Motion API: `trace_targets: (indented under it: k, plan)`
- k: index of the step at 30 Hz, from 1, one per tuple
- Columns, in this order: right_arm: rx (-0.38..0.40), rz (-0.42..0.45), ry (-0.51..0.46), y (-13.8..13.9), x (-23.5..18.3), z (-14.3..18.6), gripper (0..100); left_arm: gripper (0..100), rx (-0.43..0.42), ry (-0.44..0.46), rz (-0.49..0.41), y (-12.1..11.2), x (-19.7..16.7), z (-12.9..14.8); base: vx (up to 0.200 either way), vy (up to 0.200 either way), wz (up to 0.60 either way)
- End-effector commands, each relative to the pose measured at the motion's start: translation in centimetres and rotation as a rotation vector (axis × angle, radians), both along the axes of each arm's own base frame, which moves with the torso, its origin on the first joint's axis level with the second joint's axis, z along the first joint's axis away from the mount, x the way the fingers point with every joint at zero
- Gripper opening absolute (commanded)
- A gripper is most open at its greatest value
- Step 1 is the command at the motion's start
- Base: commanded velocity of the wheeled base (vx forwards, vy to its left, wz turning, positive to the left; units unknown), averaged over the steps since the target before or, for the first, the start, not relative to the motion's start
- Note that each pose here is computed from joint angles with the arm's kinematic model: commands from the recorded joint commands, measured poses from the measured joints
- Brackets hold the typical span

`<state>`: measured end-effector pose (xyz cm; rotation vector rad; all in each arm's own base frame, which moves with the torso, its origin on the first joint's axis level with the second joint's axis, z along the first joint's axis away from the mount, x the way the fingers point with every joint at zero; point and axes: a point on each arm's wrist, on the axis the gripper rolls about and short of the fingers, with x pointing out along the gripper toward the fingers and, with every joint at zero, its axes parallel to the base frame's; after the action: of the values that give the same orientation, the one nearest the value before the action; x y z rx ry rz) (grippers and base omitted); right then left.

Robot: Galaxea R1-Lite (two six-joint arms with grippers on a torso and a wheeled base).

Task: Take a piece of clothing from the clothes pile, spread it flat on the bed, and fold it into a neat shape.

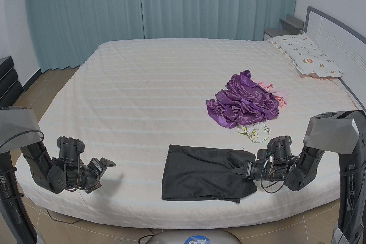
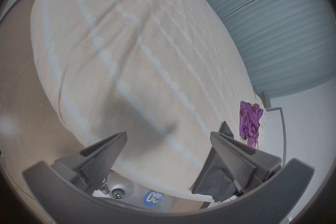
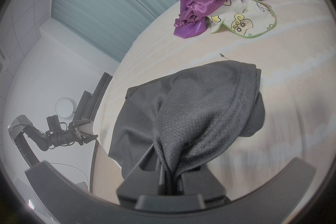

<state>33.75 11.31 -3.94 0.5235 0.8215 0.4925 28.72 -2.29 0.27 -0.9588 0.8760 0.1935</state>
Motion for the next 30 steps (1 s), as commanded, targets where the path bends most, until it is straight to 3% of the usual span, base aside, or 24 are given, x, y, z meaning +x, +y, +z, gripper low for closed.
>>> trace_targets:
  k: [1, 3, 30]
  plan:
    - [0.005, -0.011, -0.016, -0.3, 0.6, 0.1, 0, 100, -0.001, 0.0, 0.001, 0.0, 0.0, 0.0, 0.0, 0.0, 0.0]
    - [0.007, -0.017, -0.023, -0.4, 0.8, 0.2, 0, 100, -0.001, 0.0, 0.001, 0.0, 0.1, 0.0, 0.0, 0.0, 0.0]
    - [0.024, -0.012, -0.042, -1.3, 0.9, 1.2, 0, 100, 0.001, 0.0, 0.001, 0.0, 0.0, 0.0, 0.0, -0.2, 0.0]
